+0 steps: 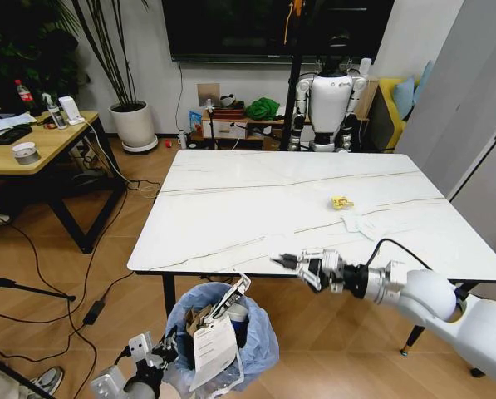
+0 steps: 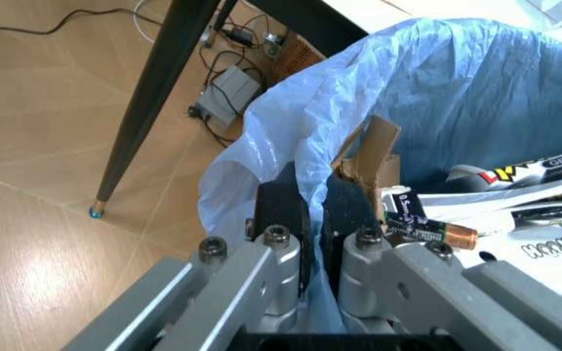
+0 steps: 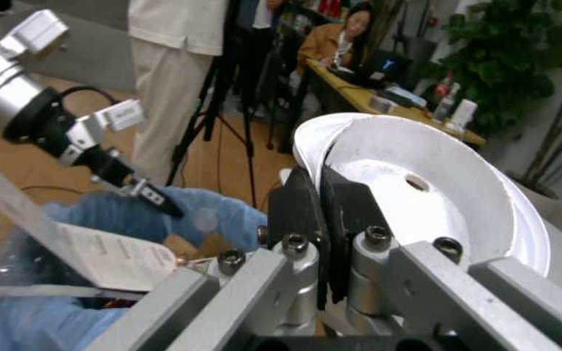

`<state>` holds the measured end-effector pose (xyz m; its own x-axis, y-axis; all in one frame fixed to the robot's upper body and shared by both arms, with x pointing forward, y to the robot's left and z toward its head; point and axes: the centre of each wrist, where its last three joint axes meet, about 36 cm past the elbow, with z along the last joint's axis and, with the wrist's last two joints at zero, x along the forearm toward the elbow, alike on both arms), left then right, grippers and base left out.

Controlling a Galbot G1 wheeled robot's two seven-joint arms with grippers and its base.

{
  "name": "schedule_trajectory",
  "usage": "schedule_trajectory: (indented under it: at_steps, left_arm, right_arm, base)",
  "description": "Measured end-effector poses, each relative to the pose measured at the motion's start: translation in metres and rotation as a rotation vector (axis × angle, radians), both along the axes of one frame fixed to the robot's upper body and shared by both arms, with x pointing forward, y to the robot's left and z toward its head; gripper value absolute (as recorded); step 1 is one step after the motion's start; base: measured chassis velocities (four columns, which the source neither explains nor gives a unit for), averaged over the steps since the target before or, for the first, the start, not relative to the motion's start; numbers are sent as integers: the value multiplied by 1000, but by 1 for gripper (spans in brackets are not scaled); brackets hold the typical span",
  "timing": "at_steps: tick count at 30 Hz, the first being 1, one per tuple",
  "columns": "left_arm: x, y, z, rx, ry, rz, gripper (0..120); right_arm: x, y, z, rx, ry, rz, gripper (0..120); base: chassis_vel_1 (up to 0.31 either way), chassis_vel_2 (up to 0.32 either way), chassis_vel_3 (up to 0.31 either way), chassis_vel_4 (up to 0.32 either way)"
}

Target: Pick up the trash bin and place the trash from the table into it.

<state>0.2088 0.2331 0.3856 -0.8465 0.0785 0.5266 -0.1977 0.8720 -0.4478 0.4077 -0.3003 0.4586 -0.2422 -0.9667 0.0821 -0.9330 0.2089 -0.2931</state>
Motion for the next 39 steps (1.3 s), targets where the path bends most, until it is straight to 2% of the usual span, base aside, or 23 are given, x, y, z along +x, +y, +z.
schedule_trajectory:
  at_steps: [8, 12, 20, 25, 31, 39]
  left_arm:
    - [3, -4, -3, -7, 3, -10, 0]
    - [2, -4, -4, -6, 6, -14, 0]
    - [3, -3, -8, 3, 15, -23, 0]
    - [5, -3, -10, 2, 16, -24, 0]
    - [5, -3, -10, 1, 14, -22, 0]
    - [5, -4, -9, -2, 10, -16, 0]
  right_arm:
    - [-5, 11, -20, -22, 2, 107, 0]
    - [-7, 17, -27, -11, 14, 120, 0]
    - [-2, 50, -51, 42, 69, 136, 0]
    - [-1, 57, -58, 63, 111, 131, 0]
    - [17, 99, -69, 126, 162, 160, 0]
    - [13, 118, -90, 120, 190, 193, 0]
  base:
    - [0, 0, 0, 0]
    - [0, 0, 0, 0]
    - [0, 0, 0, 0]
    - [0, 0, 0, 0]
    - [0, 0, 0, 0]
    - [0, 0, 0, 0]
